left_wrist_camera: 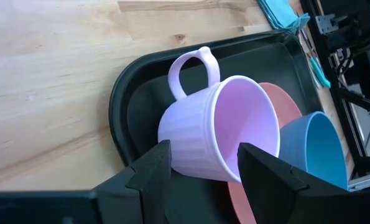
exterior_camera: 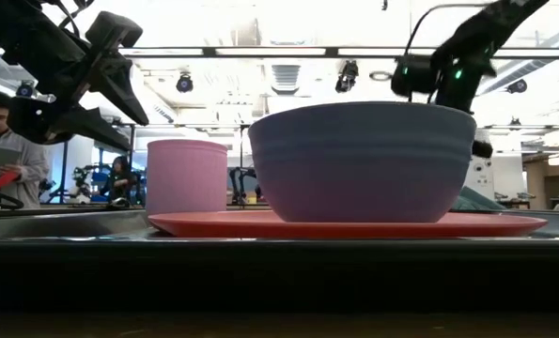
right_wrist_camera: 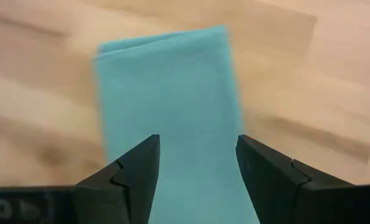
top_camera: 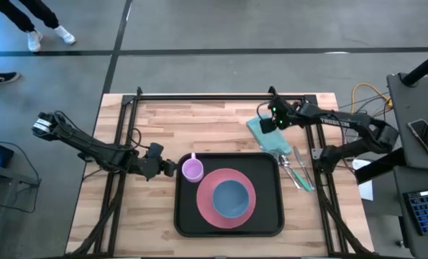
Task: Set up tray
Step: Put the green napkin to the right of the light orange plate on the black serving tray
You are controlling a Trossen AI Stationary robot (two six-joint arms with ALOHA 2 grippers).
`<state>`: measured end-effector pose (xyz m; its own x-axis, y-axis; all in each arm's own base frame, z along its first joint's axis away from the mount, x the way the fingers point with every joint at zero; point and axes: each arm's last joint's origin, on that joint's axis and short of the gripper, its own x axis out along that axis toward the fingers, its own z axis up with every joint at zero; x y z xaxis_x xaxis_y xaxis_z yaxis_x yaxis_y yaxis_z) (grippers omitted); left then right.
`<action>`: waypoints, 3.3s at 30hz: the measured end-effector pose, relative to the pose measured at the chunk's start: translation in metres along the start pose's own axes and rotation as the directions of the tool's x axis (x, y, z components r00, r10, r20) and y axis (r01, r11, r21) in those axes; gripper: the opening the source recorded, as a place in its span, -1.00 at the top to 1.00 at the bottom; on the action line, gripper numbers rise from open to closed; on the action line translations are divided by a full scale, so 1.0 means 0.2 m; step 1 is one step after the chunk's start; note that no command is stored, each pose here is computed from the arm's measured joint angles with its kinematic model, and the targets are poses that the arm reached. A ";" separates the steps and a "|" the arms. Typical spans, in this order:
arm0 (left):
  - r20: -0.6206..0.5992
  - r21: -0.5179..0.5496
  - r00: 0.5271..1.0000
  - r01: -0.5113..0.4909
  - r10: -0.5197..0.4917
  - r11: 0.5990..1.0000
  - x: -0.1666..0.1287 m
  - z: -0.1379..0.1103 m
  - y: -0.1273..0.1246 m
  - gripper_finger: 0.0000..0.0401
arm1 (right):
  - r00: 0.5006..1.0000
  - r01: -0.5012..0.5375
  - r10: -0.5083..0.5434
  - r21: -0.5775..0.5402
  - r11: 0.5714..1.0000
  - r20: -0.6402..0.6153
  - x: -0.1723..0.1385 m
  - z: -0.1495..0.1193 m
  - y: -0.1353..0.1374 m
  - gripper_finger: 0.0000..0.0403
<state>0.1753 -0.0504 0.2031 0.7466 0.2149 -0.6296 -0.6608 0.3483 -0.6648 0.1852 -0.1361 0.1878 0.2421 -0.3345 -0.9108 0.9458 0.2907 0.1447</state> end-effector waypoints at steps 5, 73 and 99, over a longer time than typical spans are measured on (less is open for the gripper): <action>0.000 -0.015 1.000 -0.001 0.001 1.000 0.00 0.00 0.00 0.17 | 0.997 0.036 -0.034 0.038 0.999 -0.075 0.13 0.07 -0.08 0.00; -0.009 0.061 0.999 -0.050 0.050 0.997 0.02 -0.02 0.06 0.17 | 0.827 -0.556 0.555 0.272 0.785 0.089 -0.88 -0.36 0.06 0.96; -0.011 0.111 0.998 -0.067 0.069 0.992 0.02 -0.02 0.08 0.17 | 0.922 -0.181 0.339 0.568 0.803 -0.185 -0.50 -1.00 0.34 0.94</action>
<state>0.1681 -0.0479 0.1876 0.6986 0.2279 -0.6783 -0.6968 0.4324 -0.5723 0.1817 0.0953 0.2106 0.5039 -0.0442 -0.8626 0.8383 -0.2155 0.5008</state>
